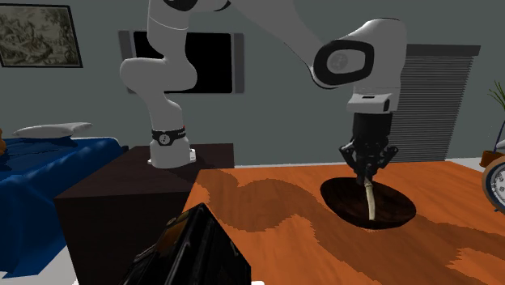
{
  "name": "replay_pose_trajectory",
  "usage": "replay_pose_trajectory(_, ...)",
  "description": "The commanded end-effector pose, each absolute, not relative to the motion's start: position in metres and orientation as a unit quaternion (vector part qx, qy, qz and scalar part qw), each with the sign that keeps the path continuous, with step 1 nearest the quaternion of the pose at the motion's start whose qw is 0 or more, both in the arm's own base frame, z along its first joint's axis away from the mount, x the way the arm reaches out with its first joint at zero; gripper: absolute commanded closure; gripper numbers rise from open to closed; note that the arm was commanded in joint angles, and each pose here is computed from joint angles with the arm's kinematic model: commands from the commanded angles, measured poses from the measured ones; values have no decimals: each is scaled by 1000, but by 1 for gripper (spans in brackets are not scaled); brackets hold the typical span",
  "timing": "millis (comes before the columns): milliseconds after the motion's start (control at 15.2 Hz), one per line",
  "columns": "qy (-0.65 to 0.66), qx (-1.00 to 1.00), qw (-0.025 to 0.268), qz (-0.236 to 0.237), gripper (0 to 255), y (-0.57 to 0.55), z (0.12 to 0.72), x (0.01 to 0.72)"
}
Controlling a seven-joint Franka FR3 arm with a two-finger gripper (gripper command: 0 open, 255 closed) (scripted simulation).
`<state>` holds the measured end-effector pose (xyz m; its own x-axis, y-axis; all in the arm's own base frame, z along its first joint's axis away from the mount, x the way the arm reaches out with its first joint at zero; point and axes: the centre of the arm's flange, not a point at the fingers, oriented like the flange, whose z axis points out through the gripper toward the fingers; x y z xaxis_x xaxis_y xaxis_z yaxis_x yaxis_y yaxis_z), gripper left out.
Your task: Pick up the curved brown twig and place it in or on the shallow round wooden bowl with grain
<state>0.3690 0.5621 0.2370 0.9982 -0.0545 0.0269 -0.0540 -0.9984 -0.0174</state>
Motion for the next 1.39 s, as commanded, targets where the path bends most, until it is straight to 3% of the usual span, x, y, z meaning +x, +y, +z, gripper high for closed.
replay_pose_trajectory(0,27,-999,8,-14,255,561,236,369)
replay_pose_trajectory(330,27,-999,8,-14,255,561,236,369)
replay_pose_trajectory(396,27,-999,8,-14,0,561,236,369)
replay_pose_trajectory(1320,27,-999,8,-14,0,561,286,368)
